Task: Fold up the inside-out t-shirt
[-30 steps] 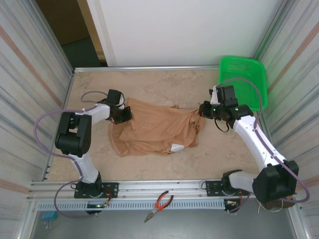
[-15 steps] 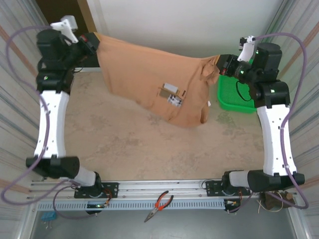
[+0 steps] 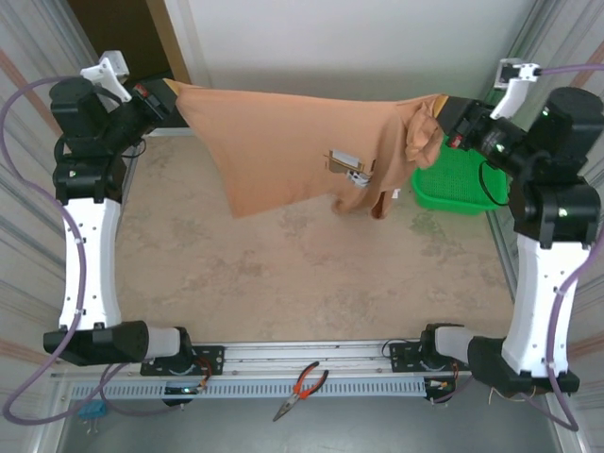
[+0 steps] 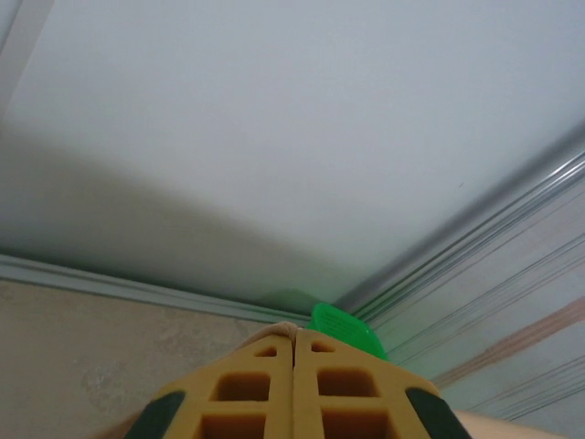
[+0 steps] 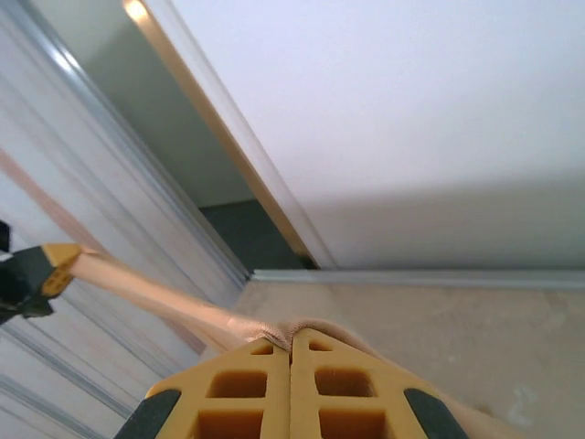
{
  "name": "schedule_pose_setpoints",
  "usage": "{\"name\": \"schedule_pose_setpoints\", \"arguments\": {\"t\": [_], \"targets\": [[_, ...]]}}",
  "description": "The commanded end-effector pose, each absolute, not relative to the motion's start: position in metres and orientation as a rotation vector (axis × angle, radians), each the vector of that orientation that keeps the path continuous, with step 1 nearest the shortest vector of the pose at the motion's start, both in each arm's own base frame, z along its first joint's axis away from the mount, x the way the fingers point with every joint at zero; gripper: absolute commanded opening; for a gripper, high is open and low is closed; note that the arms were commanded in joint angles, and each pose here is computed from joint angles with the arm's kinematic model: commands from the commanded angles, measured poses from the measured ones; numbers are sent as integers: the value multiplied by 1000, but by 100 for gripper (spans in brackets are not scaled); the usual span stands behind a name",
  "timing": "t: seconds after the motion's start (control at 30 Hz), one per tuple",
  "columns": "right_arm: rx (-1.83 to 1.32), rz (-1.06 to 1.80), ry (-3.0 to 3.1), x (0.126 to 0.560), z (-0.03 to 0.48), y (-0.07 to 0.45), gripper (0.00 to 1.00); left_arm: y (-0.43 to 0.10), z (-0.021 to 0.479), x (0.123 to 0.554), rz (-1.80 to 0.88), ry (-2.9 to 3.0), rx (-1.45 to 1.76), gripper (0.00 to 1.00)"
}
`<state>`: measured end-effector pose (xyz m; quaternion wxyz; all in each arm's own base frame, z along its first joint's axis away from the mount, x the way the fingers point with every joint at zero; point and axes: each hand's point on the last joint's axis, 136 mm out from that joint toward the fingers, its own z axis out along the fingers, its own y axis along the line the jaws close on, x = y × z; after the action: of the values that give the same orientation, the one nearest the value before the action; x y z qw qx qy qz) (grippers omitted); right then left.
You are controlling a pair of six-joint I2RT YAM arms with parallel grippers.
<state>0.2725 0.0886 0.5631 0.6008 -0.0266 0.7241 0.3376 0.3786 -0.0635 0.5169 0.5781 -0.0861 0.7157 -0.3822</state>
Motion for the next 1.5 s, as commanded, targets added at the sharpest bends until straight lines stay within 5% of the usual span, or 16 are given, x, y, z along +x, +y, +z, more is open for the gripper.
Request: {"name": "schedule_pose_setpoints", "arguments": {"t": [0.0, 0.3, 0.6, 0.8, 0.97, 1.3, 1.47], "targets": [[-55, 808, 1685, 277, 559, 89, 0, -57, 535, 372, -870, 1620, -202, 0], [82, 777, 1887, 390, 459, 77, 0, -44, 418, 483, -826, 1860, -330, 0], [61, 815, 1775, 481, 511, 73, 0, -47, 461, 565, -946, 1779, -330, 0], [19, 833, 1649, 447, 568, 76, 0, -48, 514, 533, -939, 1681, -276, 0], [28, 846, 1696, 411, 534, 82, 0, -53, 471, 504, -937, 1773, -277, 0], [167, 912, 2168, 292, 258, 126, 0, -53, 209, 407, -837, 2206, -434, 0], [233, 867, 2383, 227, 145, 140, 0, -49, 122, 357, -787, 2359, -537, 0]]}}
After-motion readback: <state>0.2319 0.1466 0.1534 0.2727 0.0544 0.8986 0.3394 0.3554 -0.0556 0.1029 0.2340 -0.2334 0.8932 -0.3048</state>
